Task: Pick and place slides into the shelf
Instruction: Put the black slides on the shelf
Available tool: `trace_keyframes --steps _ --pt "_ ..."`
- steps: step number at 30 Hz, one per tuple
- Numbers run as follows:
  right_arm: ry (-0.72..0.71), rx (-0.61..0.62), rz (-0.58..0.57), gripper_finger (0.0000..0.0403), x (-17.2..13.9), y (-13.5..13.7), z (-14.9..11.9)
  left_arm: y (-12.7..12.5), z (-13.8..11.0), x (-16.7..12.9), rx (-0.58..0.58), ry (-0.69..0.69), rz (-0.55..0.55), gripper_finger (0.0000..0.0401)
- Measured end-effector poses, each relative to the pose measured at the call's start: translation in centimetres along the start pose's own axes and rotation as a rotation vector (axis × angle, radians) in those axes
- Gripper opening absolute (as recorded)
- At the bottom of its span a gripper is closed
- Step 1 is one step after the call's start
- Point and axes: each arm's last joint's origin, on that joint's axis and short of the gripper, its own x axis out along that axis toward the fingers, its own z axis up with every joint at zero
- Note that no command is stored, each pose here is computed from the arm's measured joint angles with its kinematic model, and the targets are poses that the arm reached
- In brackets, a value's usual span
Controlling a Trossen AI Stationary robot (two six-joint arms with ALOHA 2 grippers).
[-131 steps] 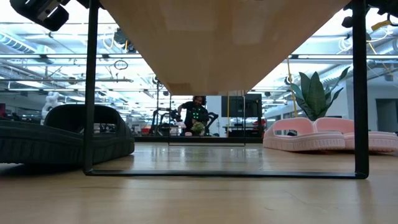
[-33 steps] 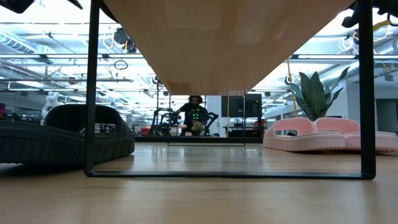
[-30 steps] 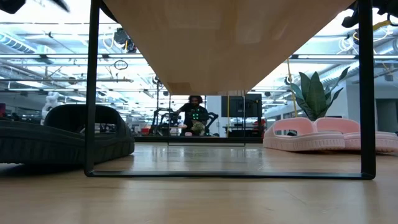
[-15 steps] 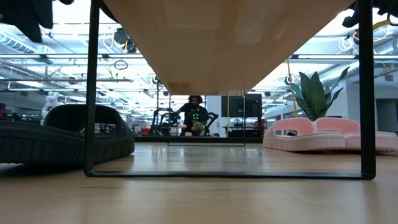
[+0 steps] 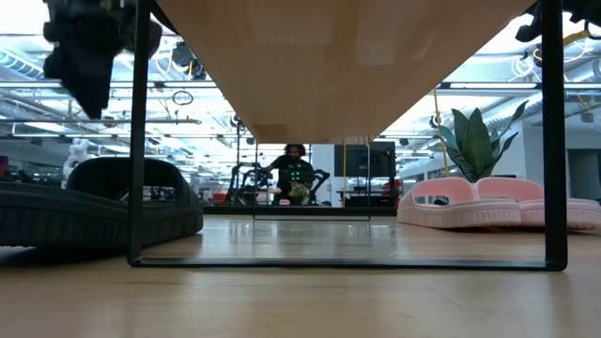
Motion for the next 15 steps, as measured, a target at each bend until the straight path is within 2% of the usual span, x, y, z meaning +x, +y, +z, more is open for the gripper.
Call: trace_keyframes --steps 2,8,15 --pt "0.005 -0.002 0.001 0.0178 0.0 0.0 -0.1 1.6 0.2 0.1 -0.019 -0.031 -0.070 0.0127" --pt "0.010 -0.006 0.002 0.0178 0.0 0.0 -0.1 4.1 1.0 0.6 0.025 -0.159 -0.434 0.0127" --pt "0.011 -0.012 0.001 0.0178 0.0 0.0 -0.1 5.5 1.7 3.6 0.082 -0.016 -0.520 0.0127"
